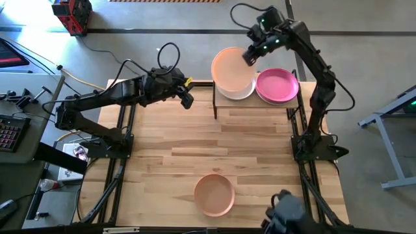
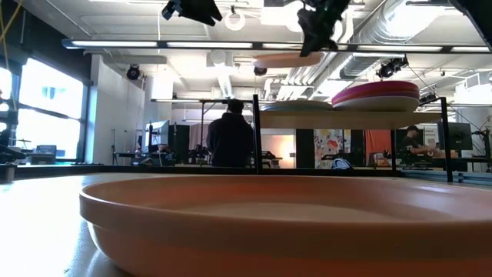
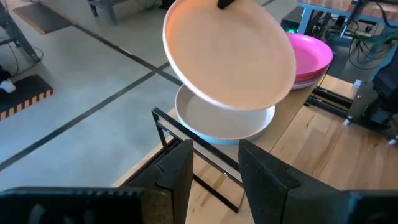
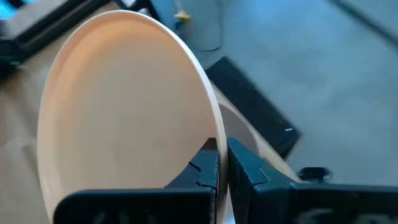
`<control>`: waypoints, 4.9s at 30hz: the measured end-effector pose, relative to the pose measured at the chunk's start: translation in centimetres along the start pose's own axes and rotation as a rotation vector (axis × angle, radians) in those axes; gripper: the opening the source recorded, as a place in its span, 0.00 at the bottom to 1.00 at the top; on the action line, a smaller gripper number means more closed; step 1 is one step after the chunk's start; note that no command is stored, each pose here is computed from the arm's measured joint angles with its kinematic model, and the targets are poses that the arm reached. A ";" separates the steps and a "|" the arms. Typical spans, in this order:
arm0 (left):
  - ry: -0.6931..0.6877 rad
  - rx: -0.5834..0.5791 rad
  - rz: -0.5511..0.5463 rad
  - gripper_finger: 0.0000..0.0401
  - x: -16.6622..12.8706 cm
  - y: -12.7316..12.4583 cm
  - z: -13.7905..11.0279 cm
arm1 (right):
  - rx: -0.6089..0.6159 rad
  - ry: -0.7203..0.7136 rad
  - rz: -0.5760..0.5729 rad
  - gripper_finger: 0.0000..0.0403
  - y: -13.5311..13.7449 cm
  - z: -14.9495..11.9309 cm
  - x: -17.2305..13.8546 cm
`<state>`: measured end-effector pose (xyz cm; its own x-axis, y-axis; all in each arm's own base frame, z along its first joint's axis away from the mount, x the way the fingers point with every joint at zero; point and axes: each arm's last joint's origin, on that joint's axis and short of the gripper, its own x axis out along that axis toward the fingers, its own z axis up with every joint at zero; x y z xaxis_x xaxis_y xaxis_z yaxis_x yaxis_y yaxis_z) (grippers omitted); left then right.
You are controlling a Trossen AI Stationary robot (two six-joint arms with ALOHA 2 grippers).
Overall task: Place and stack plates onto a shelf
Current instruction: Stack the light yellow plate on the gray plate on the shelf, then stack the light brown plate on the light yellow plate on the shelf
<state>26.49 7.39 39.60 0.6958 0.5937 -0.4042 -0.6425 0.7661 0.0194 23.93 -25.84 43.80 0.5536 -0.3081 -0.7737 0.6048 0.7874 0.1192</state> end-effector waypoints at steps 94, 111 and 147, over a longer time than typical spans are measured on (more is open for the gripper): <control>0.323 0.061 -0.130 0.29 -0.5 0.0 -2.9 | -0.145 0.877 0.057 0.23 26.6 -20.0 9.3; 0.326 0.007 -0.121 0.29 -0.5 0.0 -2.9 | -0.154 0.668 0.095 0.23 32.5 -24.7 9.0; 0.368 -0.058 -0.096 0.29 -0.5 0.1 -3.3 | -0.151 0.633 0.022 0.23 37.9 -31.6 15.2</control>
<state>25.05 6.34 36.75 0.5986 0.3834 -0.7034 -0.6042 0.7926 -0.0822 37.19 16.13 16.91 0.0927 0.0471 -0.9946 0.4847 0.8704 0.0864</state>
